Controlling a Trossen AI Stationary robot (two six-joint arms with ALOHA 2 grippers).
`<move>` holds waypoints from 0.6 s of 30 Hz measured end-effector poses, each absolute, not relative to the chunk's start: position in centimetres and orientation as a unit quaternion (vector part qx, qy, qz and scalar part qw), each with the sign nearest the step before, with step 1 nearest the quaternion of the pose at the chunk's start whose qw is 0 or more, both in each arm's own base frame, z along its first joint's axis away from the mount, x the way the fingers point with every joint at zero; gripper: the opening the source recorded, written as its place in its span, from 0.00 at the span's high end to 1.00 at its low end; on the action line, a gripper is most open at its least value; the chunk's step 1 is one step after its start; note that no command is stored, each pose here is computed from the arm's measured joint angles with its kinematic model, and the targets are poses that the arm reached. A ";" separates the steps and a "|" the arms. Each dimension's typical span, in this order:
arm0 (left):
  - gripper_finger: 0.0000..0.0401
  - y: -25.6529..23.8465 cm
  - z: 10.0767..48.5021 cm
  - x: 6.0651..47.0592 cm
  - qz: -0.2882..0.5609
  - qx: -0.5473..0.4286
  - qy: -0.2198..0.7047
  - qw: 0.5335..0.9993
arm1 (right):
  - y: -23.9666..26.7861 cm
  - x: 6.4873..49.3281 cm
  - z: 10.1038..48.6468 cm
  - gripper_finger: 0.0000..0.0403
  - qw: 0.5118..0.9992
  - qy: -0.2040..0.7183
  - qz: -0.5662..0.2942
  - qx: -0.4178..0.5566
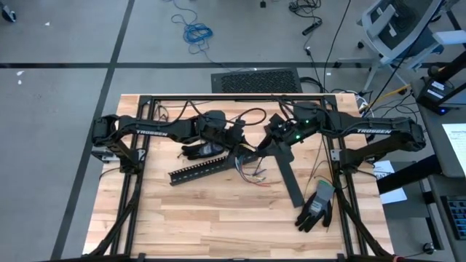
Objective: Ziptie cables
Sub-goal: Wrap the cable wires with black zip tie
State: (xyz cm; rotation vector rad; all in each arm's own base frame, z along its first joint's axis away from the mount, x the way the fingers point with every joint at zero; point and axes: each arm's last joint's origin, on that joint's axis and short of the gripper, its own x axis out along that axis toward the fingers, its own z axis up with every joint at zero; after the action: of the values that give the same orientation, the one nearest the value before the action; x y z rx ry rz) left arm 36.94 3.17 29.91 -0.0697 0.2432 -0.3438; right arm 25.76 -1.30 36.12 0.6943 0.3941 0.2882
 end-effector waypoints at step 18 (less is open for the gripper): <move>0.97 3.4 29.5 37.2 -0.167 -0.047 0.120 0.978 | -2.2 25.3 38.5 0.69 0.926 0.099 0.171 0.321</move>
State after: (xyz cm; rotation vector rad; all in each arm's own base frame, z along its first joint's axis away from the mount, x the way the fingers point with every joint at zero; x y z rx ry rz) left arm 37.21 3.35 29.54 -0.0939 0.2409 -0.3362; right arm 25.26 -2.19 38.47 0.6593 0.2023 0.3512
